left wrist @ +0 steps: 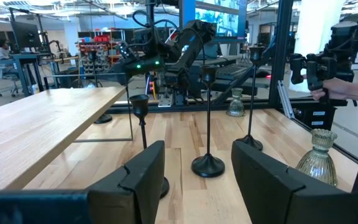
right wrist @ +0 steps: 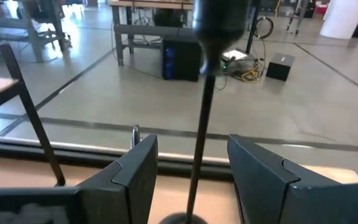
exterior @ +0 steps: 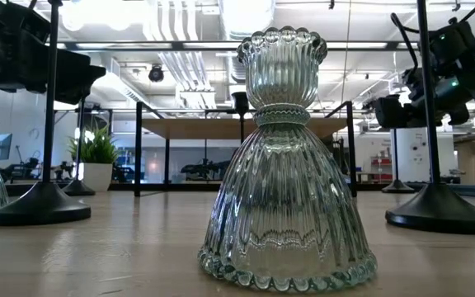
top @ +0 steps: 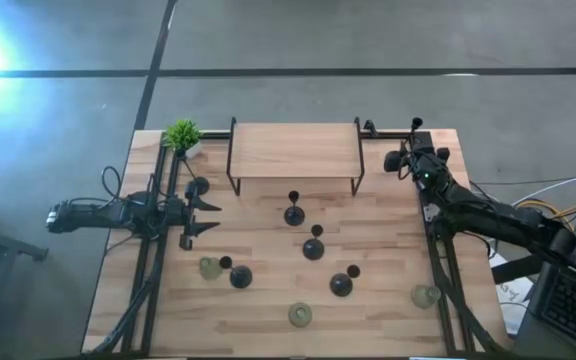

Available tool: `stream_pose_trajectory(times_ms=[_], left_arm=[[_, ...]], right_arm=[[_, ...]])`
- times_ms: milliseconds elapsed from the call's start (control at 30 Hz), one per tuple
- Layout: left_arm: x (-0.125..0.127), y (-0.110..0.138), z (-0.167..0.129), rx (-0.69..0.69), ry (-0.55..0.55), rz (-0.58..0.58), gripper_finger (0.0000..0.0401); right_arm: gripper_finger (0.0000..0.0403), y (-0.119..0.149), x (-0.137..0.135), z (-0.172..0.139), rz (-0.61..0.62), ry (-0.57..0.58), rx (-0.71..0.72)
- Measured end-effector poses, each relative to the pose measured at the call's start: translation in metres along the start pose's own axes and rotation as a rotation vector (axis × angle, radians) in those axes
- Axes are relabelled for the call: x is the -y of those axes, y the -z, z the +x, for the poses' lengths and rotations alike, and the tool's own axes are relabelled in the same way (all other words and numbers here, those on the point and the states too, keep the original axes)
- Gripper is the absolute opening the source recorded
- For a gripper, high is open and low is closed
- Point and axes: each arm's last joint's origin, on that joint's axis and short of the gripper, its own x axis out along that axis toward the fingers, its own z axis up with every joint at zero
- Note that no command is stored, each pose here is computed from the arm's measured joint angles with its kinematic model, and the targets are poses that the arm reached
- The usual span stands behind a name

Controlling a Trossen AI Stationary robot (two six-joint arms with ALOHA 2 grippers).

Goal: Pick & Place candle stick holders
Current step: Put the black candle holder on the shelf

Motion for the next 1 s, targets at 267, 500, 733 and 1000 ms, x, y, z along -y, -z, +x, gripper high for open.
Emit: stream_pose_trajectory(times_ms=[267,500,733,1000], left_arm=[[0.000,0.000,0.000,-0.001,0.000,0.000,0.0191],[0.000,0.000,0.000,0.000,-0.001,0.000,0.0191],[0.000,0.000,0.000,-0.001,0.000,0.000,0.0191],[0.000,0.000,0.000,0.000,0.000,0.000,0.0191]], right_arm=[[0.0189,-0.002,0.003,0.017,-0.014,0.044,-0.022],[0.0188,-0.009,0.000,0.028,-0.016,0.044,-0.024],[0.0156,-0.009,0.000,0.029,-0.003,0.055,-0.015],[0.0030,-0.010,0.000,0.028,0.001,0.055,-0.012]])
